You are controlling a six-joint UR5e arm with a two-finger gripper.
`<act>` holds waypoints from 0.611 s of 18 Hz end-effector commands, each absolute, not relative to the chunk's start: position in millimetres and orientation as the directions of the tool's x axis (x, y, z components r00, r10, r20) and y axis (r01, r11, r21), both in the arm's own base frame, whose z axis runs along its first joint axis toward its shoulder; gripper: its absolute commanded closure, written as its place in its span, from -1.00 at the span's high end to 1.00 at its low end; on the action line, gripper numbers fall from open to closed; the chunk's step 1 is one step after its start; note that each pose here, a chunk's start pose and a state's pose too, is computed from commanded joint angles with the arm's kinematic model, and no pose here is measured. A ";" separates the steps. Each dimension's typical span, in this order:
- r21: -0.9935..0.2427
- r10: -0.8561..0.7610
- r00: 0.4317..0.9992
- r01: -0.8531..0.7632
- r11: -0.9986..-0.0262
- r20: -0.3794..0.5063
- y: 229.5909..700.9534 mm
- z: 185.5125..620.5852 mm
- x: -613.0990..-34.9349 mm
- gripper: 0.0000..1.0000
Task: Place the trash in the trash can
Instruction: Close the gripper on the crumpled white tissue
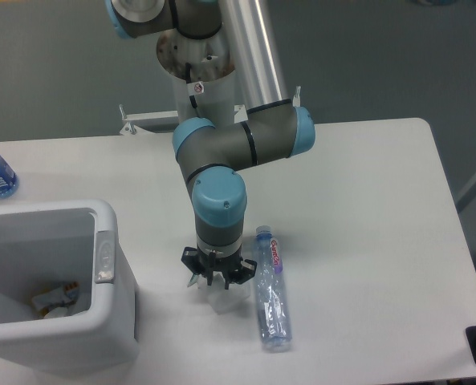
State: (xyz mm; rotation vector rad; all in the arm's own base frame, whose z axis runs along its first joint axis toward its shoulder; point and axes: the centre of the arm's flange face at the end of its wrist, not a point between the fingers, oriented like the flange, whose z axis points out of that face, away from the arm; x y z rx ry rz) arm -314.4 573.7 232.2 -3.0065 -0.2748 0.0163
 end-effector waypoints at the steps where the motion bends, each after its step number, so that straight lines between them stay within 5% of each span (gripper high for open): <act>1: -0.125 0.181 0.983 0.180 -0.976 -0.001 573.9 233.8 -314.7 -1.00; 11: -0.285 0.178 0.984 0.173 -0.943 0.009 571.8 317.4 -311.9 -1.00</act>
